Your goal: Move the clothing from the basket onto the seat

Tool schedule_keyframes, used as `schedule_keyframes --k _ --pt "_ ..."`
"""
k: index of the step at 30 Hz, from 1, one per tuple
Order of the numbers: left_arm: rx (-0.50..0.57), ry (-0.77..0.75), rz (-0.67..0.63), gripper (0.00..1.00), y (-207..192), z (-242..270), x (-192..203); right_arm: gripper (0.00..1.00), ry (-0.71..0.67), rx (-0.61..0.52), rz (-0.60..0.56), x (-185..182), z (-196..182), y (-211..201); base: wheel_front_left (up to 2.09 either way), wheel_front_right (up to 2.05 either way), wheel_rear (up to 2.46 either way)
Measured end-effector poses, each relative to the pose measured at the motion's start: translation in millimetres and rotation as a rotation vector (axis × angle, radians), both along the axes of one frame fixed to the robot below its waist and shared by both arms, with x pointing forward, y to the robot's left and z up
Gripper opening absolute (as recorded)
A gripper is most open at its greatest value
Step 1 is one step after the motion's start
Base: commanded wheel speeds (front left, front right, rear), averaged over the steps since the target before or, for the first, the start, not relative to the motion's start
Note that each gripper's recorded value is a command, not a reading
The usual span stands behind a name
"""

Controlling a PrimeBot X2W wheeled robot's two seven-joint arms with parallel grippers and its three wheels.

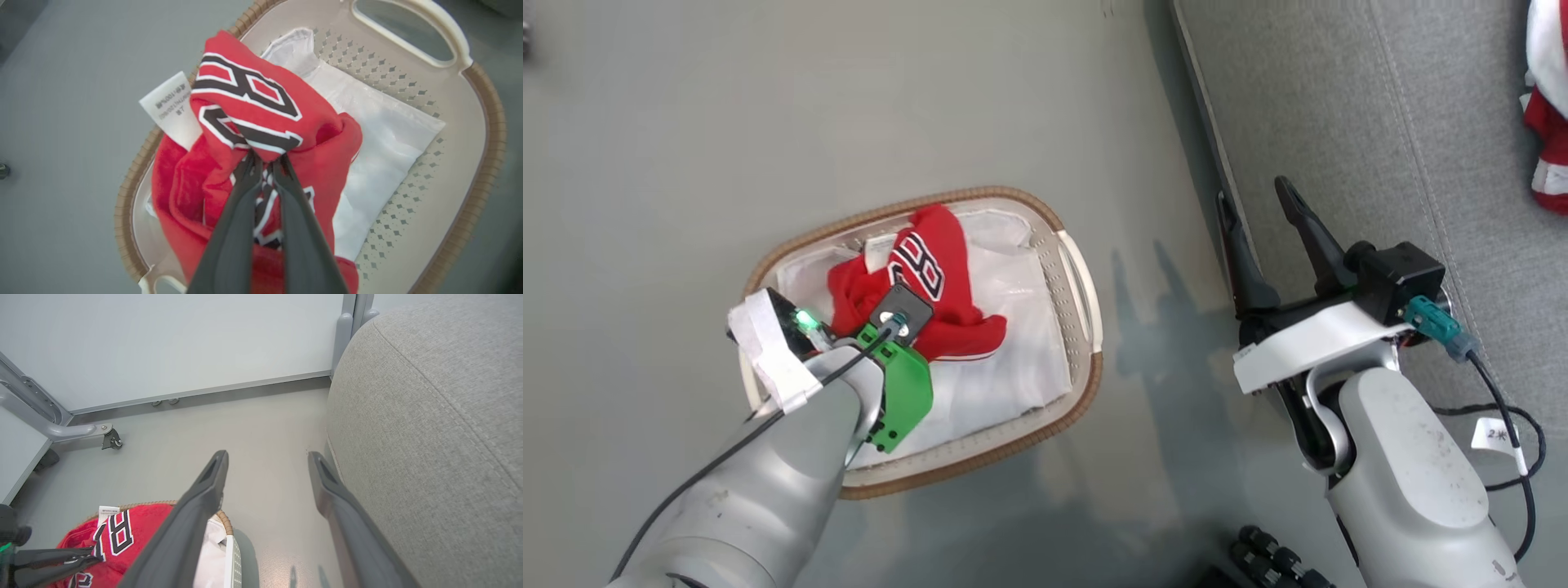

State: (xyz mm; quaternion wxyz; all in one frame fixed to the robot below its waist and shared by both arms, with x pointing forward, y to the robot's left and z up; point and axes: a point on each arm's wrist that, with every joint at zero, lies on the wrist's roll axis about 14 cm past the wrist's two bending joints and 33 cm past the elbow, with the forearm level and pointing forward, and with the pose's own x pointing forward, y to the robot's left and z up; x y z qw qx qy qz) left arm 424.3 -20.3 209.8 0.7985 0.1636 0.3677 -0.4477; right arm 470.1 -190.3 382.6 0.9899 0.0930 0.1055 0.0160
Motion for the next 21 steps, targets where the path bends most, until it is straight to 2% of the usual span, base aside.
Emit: schedule_keyframes --k 8,15,21 --pt "-0.103 -0.093 0.077 0.00 -4.0 53.1 12.6 1.00 -0.027 0.004 0.006 -13.9 18.3 6.4 0.00 0.00 0.00" --pt "-0.231 -0.142 0.167 0.00 -15.1 104.1 11.3 1.00 -0.055 0.010 0.016 -29.3 35.0 13.1 0.00 0.00 0.00" --pt "-0.372 -0.247 0.253 0.00 -25.0 163.6 20.6 1.00 -0.086 0.014 0.033 -42.1 50.7 21.1 0.00 0.00 0.00"
